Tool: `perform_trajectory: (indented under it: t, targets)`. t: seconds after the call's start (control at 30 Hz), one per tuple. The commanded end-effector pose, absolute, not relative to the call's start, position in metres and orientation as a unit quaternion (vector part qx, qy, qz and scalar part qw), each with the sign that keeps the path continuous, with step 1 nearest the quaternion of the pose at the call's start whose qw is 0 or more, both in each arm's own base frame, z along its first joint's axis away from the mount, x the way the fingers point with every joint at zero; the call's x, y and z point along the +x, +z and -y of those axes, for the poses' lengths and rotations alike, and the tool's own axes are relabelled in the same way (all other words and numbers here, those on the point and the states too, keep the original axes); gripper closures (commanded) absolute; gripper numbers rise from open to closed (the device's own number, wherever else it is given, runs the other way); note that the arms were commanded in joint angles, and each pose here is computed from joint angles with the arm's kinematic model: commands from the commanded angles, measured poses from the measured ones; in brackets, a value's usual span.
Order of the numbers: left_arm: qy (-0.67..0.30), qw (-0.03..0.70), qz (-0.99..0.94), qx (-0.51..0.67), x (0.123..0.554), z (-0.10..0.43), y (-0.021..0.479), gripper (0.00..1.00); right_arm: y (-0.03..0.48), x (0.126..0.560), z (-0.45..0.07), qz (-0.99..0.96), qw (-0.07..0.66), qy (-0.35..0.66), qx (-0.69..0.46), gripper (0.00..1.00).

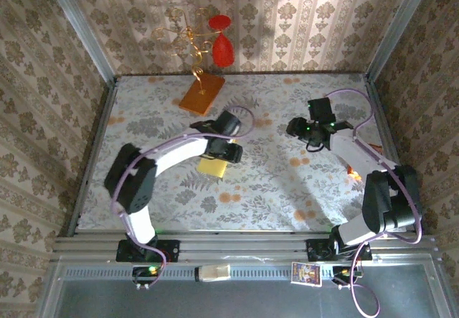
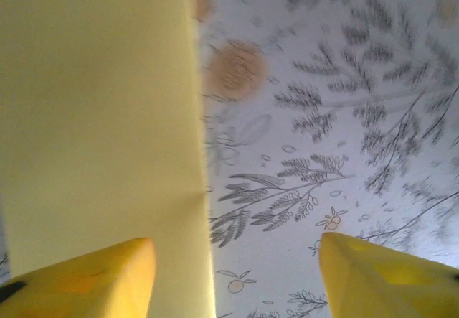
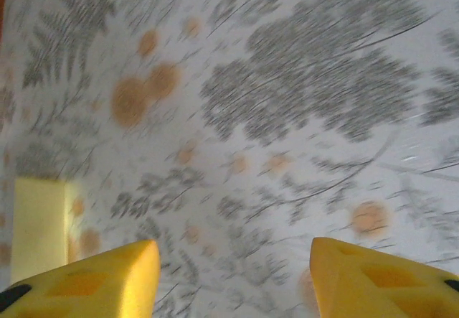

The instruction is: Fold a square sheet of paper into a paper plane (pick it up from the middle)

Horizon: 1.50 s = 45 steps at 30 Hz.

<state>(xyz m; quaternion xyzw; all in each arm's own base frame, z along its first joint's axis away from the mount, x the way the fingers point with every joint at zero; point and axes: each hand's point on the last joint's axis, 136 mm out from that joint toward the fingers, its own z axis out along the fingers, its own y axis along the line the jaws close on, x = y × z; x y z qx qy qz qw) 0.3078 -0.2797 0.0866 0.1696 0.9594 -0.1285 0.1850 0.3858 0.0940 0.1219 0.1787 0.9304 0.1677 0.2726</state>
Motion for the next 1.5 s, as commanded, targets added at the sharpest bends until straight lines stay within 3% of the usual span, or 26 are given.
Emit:
perform_trajectory:
  t: [0.0, 0.27, 0.37, 0.6, 1.1, 1.3, 1.47]
  targets:
    - [-0.229, 0.240, -0.940, 0.080, 0.328, 0.260, 0.125, 0.30, 0.127, 0.384, -0.158, -0.937, 0.250, 0.225, 0.100, 0.48]
    - [-0.229, 0.281, -0.930, -0.061, 0.332, 0.151, 0.127, 0.01, 0.106, 0.356, -0.282, -0.948, 0.191, 0.253, -0.035, 0.74]
    - [-0.226, 0.285, -0.928, -0.083, 0.330, 0.131, 0.129, 0.00, 0.092, 0.350, -0.313, -0.951, 0.167, 0.251, -0.068, 0.80]
    - [-0.227, 0.287, -0.926, -0.098, 0.333, 0.122, 0.129, 0.00, 0.055, 0.343, -0.348, -0.961, 0.112, 0.224, -0.114, 0.80]
    - [-0.280, 0.272, -0.915, -0.107, 0.348, 0.142, 0.129, 0.00, 0.001, 0.334, -0.318, -0.969, 0.043, 0.130, -0.203, 0.75]
    - [-0.310, 0.261, -0.908, -0.108, 0.352, 0.153, 0.129, 0.00, 0.005, 0.328, -0.271, -0.962, 0.037, 0.065, -0.263, 0.74]
    - [-0.327, 0.243, -0.907, -0.101, 0.351, 0.166, 0.123, 0.00, 0.020, 0.315, -0.254, -0.948, 0.038, 0.066, -0.309, 0.73]
